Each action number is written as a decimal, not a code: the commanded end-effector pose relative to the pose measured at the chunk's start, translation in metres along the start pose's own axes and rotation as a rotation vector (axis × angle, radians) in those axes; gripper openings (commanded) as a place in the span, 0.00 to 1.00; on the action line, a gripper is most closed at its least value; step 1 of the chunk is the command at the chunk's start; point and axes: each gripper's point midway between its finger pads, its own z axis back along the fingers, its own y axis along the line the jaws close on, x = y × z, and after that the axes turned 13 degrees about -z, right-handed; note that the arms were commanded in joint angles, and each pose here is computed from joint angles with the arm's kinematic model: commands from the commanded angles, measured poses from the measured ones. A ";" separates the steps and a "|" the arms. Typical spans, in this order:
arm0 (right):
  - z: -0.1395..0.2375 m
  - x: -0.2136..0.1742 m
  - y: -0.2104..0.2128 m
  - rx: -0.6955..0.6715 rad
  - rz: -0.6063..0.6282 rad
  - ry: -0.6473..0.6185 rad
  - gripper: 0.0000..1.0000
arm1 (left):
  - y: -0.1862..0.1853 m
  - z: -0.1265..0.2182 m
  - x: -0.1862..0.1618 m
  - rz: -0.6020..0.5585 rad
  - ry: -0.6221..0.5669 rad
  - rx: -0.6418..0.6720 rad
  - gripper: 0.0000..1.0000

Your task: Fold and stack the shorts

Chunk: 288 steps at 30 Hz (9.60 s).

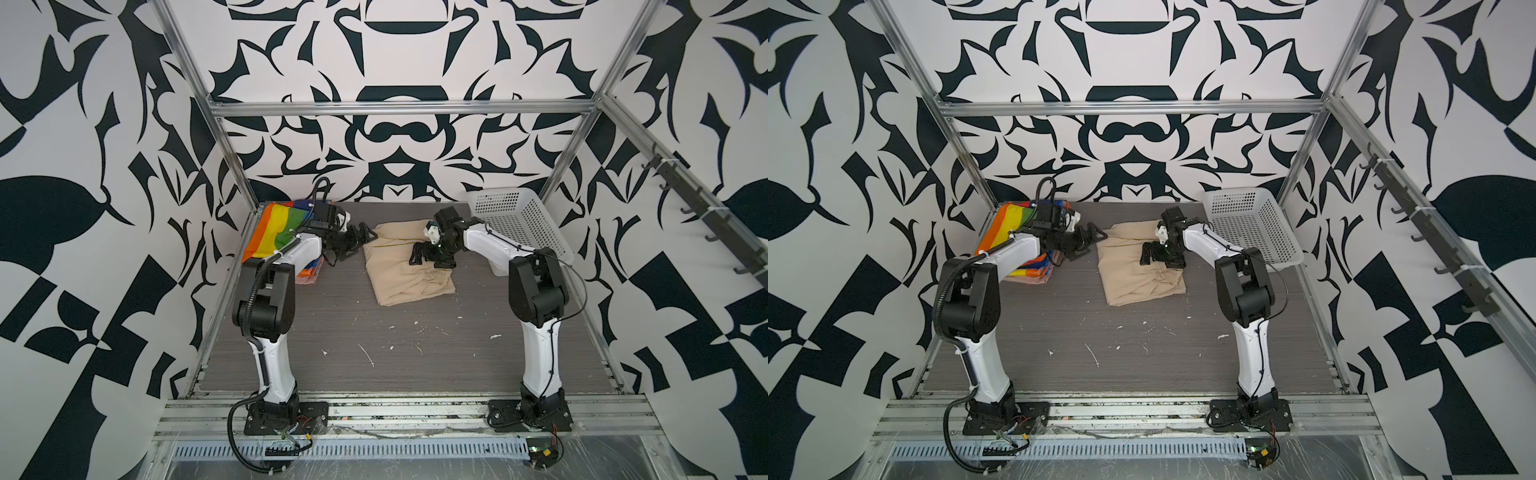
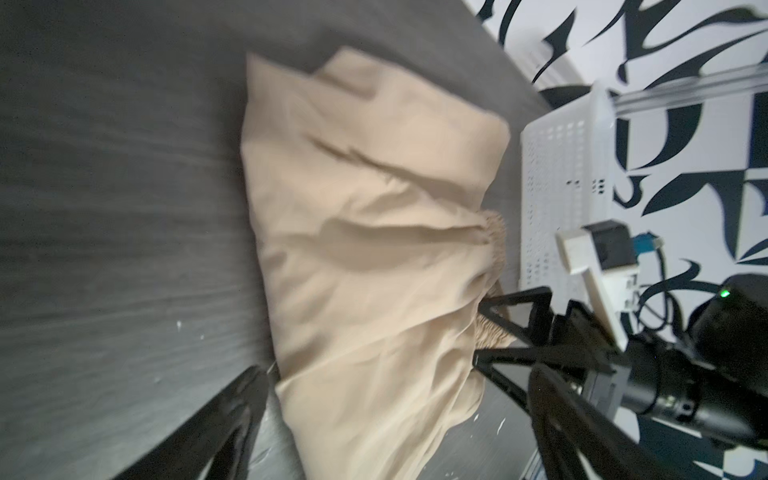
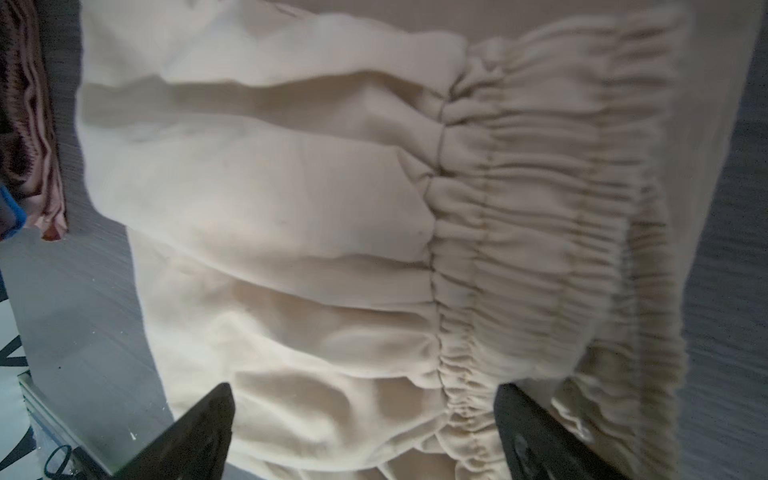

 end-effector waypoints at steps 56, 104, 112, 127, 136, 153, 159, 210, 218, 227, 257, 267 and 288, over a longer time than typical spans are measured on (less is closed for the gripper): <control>0.070 -0.032 0.073 0.242 0.085 -0.075 1.00 | 0.033 0.139 0.076 -0.868 0.417 1.292 0.00; 0.061 -0.026 0.120 0.386 0.105 -0.029 1.00 | -0.002 0.253 0.150 -1.126 0.125 1.430 0.00; 0.057 -0.028 0.124 0.386 0.108 -0.017 1.00 | 0.048 0.269 0.152 -1.015 0.102 1.368 0.00; 0.035 -0.032 0.118 0.359 0.086 0.044 1.00 | 0.140 0.253 0.146 -0.871 0.133 1.271 0.00; 0.026 -0.035 0.111 0.342 0.068 0.064 1.00 | 0.185 0.245 0.143 -0.800 0.156 1.244 0.00; 0.021 -0.037 0.105 0.311 0.058 0.075 1.00 | 0.246 0.228 0.130 -0.664 0.201 1.196 0.00; 0.020 -0.040 0.102 0.303 0.055 0.080 1.00 | 0.266 0.222 0.119 -0.621 0.244 1.212 0.00; 0.144 0.071 -0.134 -0.152 -0.274 -0.375 0.92 | -0.139 0.137 0.015 -0.872 -0.490 0.350 0.99; 0.116 0.065 -0.113 -0.162 -0.240 -0.343 0.46 | -0.135 0.123 0.006 -0.868 -0.455 0.352 0.99; 0.068 0.025 0.013 0.004 -0.161 -0.288 0.00 | -0.119 0.120 -0.011 -0.845 -0.398 0.370 0.99; 0.045 0.013 0.161 0.194 -0.081 -0.241 0.67 | -0.067 0.166 -0.004 -0.798 -0.464 0.547 0.99; 0.156 0.048 0.081 0.086 -0.069 -0.462 1.00 | 0.056 0.237 0.007 -0.455 -0.626 0.741 0.99; 0.198 0.005 -0.203 -0.536 -0.033 -1.099 1.00 | 0.147 0.163 -0.043 -0.498 -0.712 0.690 0.99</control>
